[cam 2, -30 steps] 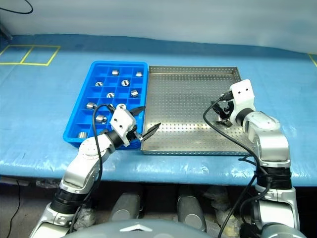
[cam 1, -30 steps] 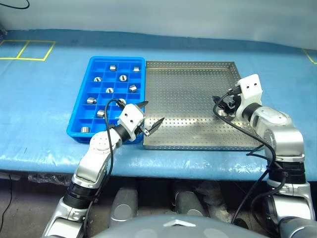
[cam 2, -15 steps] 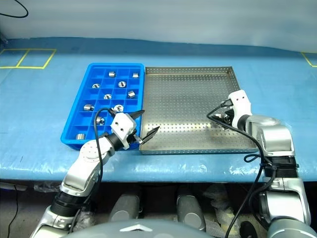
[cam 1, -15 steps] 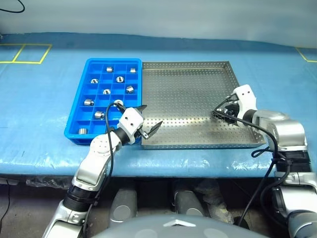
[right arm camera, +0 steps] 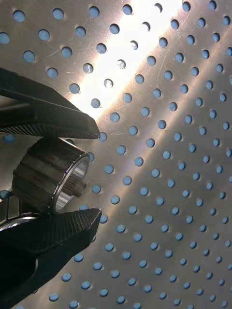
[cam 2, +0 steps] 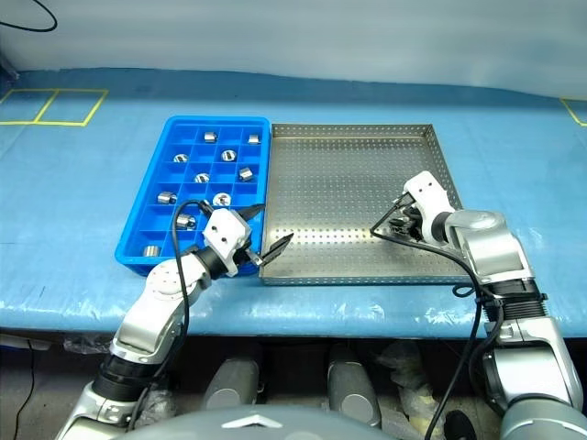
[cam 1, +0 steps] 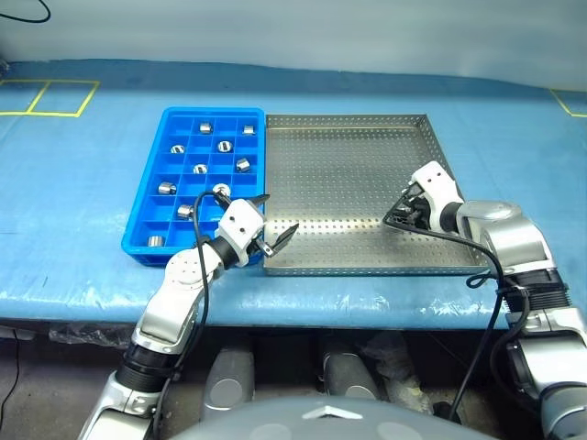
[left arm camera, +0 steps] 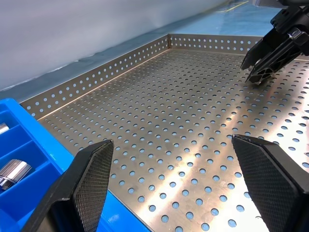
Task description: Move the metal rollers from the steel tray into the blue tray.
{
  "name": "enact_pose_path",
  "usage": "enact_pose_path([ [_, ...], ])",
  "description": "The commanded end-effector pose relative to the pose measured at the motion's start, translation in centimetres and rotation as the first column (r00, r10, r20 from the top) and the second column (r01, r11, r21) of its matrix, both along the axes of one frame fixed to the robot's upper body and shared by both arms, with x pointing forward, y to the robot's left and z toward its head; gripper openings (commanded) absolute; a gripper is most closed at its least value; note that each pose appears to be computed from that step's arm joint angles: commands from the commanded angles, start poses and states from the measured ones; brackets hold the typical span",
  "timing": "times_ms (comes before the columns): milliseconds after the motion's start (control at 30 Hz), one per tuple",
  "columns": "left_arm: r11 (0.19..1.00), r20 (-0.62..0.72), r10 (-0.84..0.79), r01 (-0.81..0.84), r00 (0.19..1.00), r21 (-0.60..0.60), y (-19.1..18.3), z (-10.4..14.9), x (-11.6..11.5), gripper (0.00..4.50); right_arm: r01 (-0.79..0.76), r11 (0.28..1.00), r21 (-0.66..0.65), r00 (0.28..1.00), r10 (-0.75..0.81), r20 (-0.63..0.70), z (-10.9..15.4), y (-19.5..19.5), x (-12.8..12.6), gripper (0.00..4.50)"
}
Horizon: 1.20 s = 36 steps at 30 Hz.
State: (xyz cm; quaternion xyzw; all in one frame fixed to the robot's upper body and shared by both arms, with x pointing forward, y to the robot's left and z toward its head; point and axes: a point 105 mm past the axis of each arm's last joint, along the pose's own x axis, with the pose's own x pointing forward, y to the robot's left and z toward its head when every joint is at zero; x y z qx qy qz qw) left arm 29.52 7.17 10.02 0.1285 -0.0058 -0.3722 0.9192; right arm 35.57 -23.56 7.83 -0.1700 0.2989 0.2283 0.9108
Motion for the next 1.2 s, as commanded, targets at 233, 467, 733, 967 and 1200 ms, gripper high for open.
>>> enact_pose_path([
  [233,0.995,0.123,0.096,-0.092,0.988,-0.033,0.5,2.3,1.2,4.31,-0.153,0.918,0.366,0.964,0.057,0.259,7.1,5.0,0.0,1.89],
  [467,0.991,0.216,0.129,-0.118,0.968,-0.065,-1.1,3.4,2.2,4.31,-0.238,0.649,0.723,0.930,-0.062,0.362,11.8,8.9,-1.0,1.89],
  [733,0.996,0.224,0.031,-0.012,0.974,-0.085,-4.8,3.1,2.6,4.40,-0.232,0.133,0.963,0.960,-0.129,0.249,14.9,11.9,-2.2,1.89],
  [967,0.979,0.226,-0.030,0.075,0.974,-0.189,-7.3,4.6,2.8,4.40,-0.184,0.020,0.983,0.981,-0.059,0.184,14.8,13.8,-2.6,1.89],
  [1200,0.976,0.236,-0.021,0.072,0.971,-0.208,-7.7,5.6,2.9,4.40,-0.150,0.052,0.987,0.988,-0.036,0.152,13.7,15.0,-2.7,1.89],
])
